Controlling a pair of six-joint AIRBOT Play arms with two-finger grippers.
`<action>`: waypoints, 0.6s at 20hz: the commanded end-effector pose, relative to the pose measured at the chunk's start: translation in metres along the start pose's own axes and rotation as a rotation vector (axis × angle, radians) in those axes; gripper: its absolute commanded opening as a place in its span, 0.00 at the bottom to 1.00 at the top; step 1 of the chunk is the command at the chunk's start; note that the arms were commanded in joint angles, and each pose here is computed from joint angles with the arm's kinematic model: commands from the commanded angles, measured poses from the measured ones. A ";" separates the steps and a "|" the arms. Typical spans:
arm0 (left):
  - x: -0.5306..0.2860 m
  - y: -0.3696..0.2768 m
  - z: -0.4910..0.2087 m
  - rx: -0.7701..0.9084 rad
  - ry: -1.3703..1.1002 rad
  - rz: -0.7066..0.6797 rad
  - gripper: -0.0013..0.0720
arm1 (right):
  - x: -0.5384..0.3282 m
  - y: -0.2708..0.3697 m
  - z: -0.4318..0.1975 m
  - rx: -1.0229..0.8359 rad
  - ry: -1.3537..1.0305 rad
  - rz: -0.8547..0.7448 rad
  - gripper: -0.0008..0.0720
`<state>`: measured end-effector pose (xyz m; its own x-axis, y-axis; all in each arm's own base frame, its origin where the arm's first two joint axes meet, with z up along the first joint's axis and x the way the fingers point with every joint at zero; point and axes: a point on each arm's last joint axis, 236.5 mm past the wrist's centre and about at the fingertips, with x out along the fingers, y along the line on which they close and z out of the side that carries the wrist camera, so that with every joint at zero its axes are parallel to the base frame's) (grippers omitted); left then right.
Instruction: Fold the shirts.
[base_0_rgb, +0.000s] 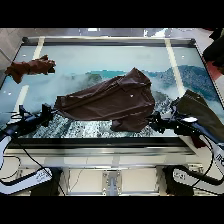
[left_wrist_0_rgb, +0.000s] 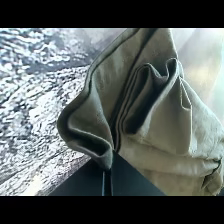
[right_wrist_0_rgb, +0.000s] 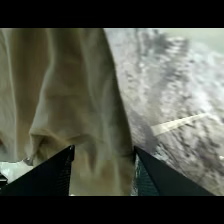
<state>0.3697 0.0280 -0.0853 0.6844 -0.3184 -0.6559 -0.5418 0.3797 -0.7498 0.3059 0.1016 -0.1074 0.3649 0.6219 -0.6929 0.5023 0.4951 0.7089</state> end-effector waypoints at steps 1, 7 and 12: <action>0.000 -0.001 -0.001 0.036 0.006 -0.004 0.03 | 0.019 0.009 -0.004 -0.039 0.017 -0.010 0.51; -0.049 -0.084 -0.004 0.232 0.046 -0.227 0.03 | -0.027 0.116 -0.007 -0.357 0.029 0.165 0.03; -0.192 -0.195 -0.038 0.604 -0.052 -0.491 0.03 | -0.165 0.226 -0.069 -0.876 -0.103 0.229 0.03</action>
<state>0.3661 0.0083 0.1034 0.8130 -0.4697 -0.3443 -0.0424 0.5418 -0.8394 0.3443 0.1506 0.0925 0.4478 0.7363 -0.5073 -0.1385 0.6176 0.7742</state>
